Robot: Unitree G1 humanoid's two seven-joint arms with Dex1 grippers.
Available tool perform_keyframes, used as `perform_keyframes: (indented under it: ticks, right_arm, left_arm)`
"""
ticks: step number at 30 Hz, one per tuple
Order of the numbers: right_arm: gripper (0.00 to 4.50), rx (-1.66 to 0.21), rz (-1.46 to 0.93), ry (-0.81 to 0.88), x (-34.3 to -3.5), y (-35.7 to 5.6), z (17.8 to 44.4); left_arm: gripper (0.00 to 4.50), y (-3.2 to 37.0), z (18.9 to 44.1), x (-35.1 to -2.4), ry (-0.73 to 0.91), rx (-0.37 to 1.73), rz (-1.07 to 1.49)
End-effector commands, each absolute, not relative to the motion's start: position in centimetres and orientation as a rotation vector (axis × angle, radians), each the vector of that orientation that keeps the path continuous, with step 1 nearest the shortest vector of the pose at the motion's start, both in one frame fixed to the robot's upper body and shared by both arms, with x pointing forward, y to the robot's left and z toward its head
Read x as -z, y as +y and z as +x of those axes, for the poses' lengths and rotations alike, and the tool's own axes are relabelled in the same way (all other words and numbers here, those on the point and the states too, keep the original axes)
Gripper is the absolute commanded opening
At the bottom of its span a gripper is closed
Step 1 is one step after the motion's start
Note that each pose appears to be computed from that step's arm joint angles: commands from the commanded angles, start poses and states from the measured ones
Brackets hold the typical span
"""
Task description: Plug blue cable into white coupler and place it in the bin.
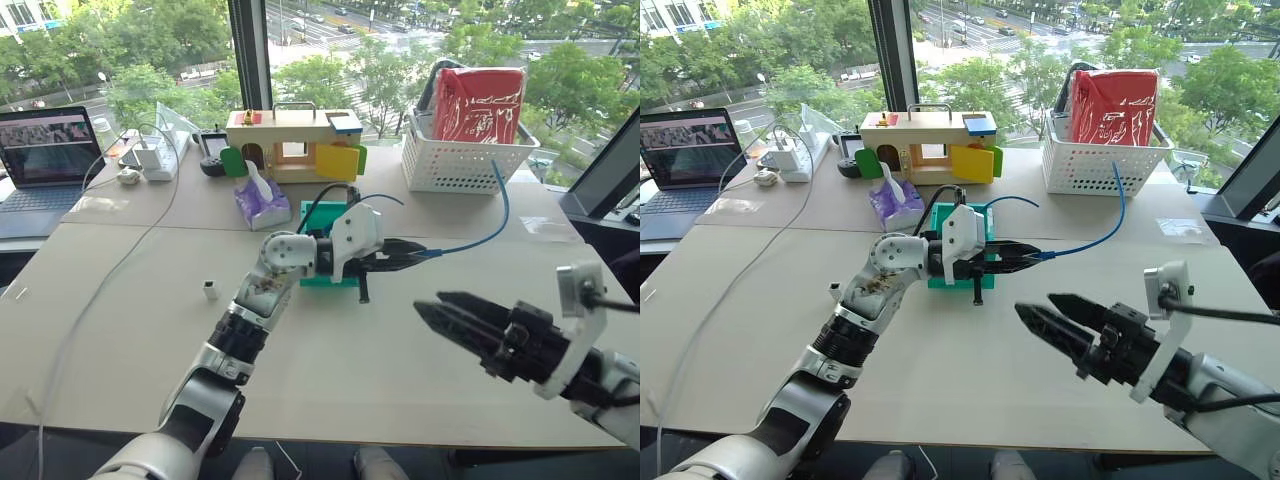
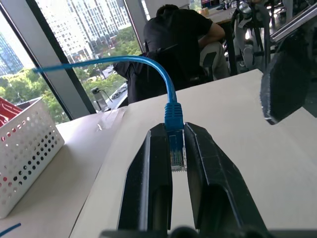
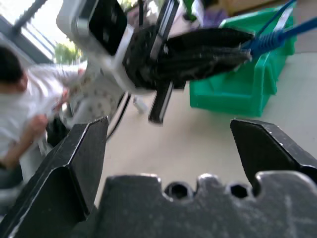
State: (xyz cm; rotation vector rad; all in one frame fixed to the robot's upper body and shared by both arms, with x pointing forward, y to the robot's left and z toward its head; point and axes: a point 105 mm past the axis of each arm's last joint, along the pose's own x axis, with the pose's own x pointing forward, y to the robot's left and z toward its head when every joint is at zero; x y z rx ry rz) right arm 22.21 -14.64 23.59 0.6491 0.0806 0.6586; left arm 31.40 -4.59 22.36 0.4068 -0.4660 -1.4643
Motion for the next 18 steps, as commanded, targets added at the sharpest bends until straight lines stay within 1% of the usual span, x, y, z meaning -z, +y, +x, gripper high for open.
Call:
perform_keyframes:
  ticks: [1,5,9,12,14,15,18]
  right_arm:
    - [4.5,-0.559,0.857,0.047,-24.4,-14.1,22.7]
    - [4.5,-0.476,0.85,0.052,-24.1,-14.7,23.5]
    - [4.5,-0.432,0.868,0.044,-24.1,-15.5,24.2]
    - [3.75,-0.421,0.87,0.04,-24.1,-15.9,24.6]
    - [3.16,-0.43,0.865,0.043,-24.0,-15.7,24.7]
    - [2.75,-0.43,0.863,0.043,-23.9,-15.7,24.8]
    - [2.75,-0.433,0.864,0.044,-23.8,-15.7,24.9]
  left_arm:
    - [0.03,-5.0,30.9,-23.1,-0.551,1.465,0.487]
    - [0.03,-4.9,31.0,-23.6,-0.57,1.457,0.495]
    - [0.03,-4.8,30.8,-23.9,-0.576,1.456,0.485]
    - [0.02,-4.8,30.7,-24.1,-0.577,1.45,0.47]
    - [0.02,-4.7,30.7,-24.2,-0.574,1.447,0.46]
    - [0.02,-4.7,30.8,-24.2,-0.569,1.444,0.447]
    - [0.02,-4.5,30.9,-24.1,-0.561,1.437,0.452]
